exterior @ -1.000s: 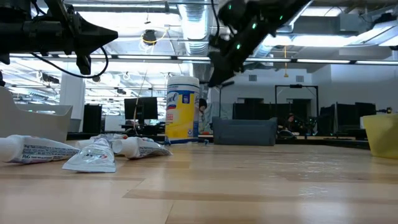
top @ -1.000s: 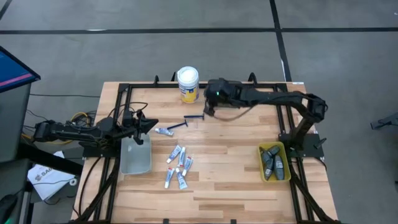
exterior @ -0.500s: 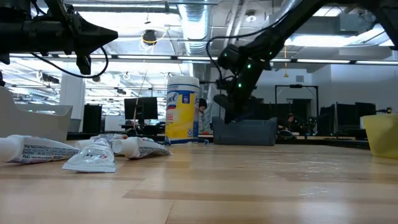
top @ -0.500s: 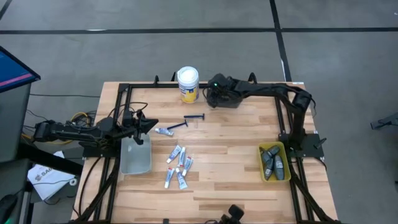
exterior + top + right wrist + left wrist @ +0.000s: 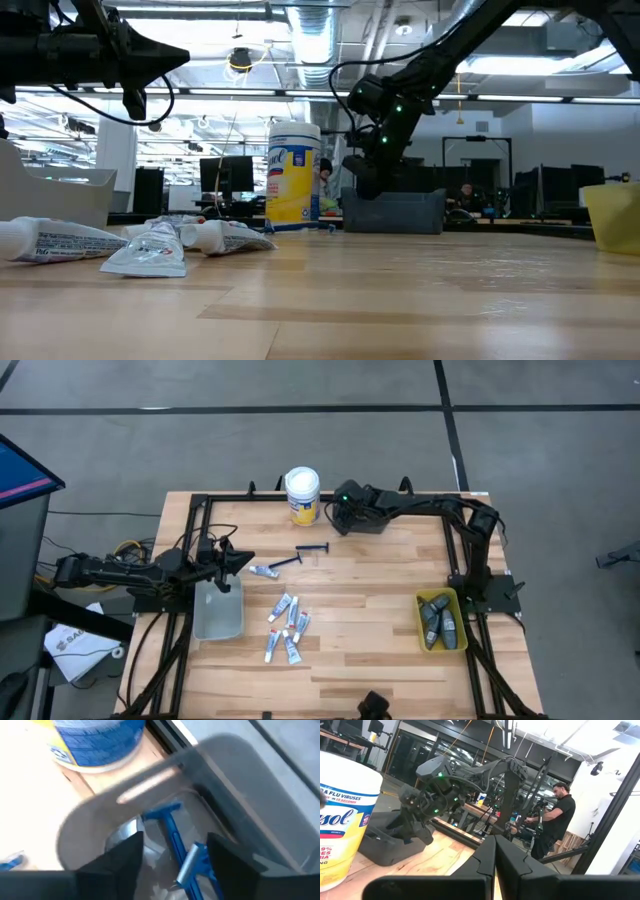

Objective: Pick & Place Travel size toiletries
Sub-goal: Put the blue razor into the black bin

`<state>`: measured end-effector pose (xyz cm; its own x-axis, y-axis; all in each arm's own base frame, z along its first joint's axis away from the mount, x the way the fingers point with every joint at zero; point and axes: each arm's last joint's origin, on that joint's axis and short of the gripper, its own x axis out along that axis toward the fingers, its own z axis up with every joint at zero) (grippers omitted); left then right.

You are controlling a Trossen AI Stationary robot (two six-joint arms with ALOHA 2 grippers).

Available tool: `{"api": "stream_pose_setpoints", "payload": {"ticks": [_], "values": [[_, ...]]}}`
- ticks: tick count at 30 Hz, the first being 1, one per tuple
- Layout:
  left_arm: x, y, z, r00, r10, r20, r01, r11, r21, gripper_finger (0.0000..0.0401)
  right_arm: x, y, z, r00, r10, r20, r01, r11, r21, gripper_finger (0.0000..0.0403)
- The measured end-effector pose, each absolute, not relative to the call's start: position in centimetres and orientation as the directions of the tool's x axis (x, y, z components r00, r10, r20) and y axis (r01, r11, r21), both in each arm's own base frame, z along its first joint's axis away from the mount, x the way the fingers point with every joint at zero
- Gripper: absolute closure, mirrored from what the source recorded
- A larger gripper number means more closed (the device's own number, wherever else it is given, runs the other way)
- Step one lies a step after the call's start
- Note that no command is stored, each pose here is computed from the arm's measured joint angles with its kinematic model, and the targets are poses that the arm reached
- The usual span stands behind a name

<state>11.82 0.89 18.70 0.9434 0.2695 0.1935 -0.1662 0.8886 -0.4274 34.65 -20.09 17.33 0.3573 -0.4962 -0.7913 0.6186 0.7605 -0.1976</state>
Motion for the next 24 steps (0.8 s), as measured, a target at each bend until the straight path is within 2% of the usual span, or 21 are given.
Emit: {"api": "stream_pose_setpoints", "payload": {"ticks": [3, 6, 13, 16, 20, 24], "values": [[11.8, 0.9, 18.7, 0.943, 0.27, 0.193, -0.166, 0.889, -0.427, 0.0401, 35.7, -19.2, 18.4, 0.394, -0.495, -0.775, 0.575, 0.79, -0.212, 0.0159], [11.8, 0.9, 18.7, 0.943, 0.27, 0.193, -0.166, 0.889, -0.427, 0.0401, 36.9, -17.6, 20.2, 0.451, -0.49, -0.746, 0.51, 0.827, -0.235, 0.0141], [11.8, 0.9, 18.7, 0.944, 0.27, 0.193, -0.167, 0.889, -0.427, 0.0401, 38.7, -12.9, 23.7, 0.603, -0.395, -0.693, 0.244, 0.919, -0.311, 0.0138], [11.8, 0.9, 18.7, 0.943, 0.27, 0.194, -0.166, 0.889, -0.427, 0.0401, 39.1, -11.5, 23.7, 0.632, -0.335, -0.699, 0.159, 0.939, -0.306, 0.0138], [11.8, 0.9, 18.7, 0.943, 0.27, 0.193, -0.166, 0.888, -0.428, 0.0401, 39.5, -10.6, 23.6, 0.686, -0.17, -0.708, -0.007, 0.971, -0.24, 0.0138], [11.8, 0.9, 18.7, 0.943, 0.27, 0.193, -0.166, 0.889, -0.427, 0.0401, 39.8, -10.1, 23.1, 0.691, -0.134, -0.711, -0.058, 0.969, -0.239, 0.0138]]}}
